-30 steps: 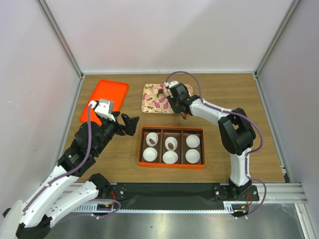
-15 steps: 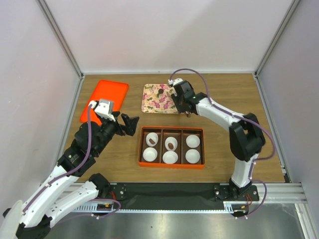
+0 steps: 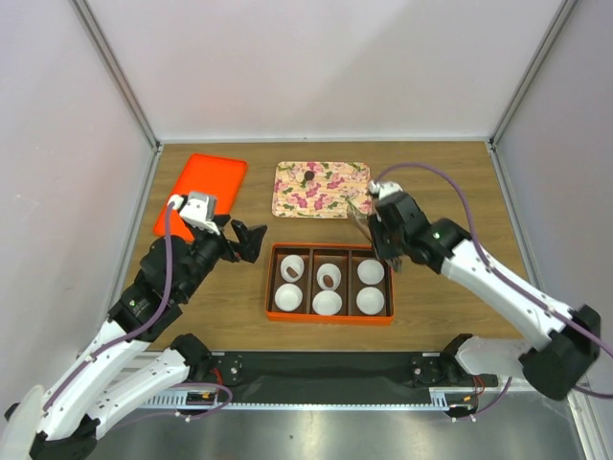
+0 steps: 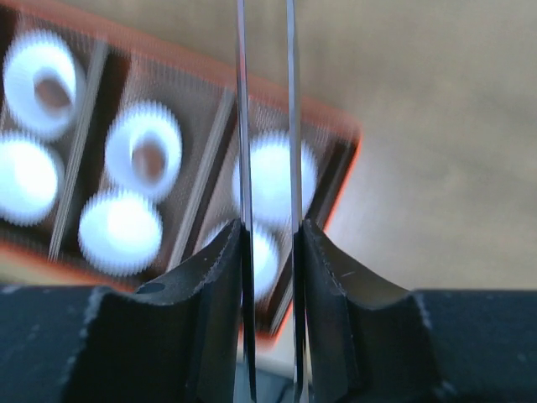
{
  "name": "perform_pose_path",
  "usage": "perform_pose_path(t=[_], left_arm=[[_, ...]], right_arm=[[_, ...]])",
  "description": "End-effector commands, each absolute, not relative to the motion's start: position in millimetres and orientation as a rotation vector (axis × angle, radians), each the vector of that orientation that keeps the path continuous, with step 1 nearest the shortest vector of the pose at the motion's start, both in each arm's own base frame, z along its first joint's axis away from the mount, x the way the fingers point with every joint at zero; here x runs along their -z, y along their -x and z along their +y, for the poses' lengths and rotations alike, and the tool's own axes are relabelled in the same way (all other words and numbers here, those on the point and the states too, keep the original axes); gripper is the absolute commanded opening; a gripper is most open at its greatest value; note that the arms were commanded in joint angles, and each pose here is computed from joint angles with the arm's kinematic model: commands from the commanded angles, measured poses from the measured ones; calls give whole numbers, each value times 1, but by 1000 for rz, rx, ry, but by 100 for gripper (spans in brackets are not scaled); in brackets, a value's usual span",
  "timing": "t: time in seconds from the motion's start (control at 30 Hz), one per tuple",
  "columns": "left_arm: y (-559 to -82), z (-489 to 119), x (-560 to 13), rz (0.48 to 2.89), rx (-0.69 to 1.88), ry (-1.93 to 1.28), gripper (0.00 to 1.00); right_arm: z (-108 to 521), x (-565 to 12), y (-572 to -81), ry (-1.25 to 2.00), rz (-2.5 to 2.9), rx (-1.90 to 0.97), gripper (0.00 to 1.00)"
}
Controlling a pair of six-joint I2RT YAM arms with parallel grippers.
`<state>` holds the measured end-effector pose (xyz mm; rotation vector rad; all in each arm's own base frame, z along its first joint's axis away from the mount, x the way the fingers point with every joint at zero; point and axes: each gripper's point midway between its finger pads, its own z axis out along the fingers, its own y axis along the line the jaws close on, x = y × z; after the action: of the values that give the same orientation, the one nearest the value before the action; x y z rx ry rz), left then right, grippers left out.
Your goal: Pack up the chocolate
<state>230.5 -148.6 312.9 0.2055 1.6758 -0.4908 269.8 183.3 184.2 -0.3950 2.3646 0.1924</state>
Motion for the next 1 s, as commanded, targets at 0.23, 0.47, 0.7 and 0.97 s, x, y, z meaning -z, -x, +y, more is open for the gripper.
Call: perform_pose_path(t=[0.23,0.47,0.7,0.97], left_arm=[[-223,-159,-329,1623,574,-239,100],[-222,-160,-331,1615,588,-242,100],[-221,-159,-330,1614,585,-243,100],[-221,-161,-330,1616,588,-247,100]], right_arm=[[148,-172,-164,159,2507,-244,27],[142,-179,-142,92,2480,-313,27],[135,-170,-130,94,2528,-259,27],[142,-164,-133,110,2509,-279,31]])
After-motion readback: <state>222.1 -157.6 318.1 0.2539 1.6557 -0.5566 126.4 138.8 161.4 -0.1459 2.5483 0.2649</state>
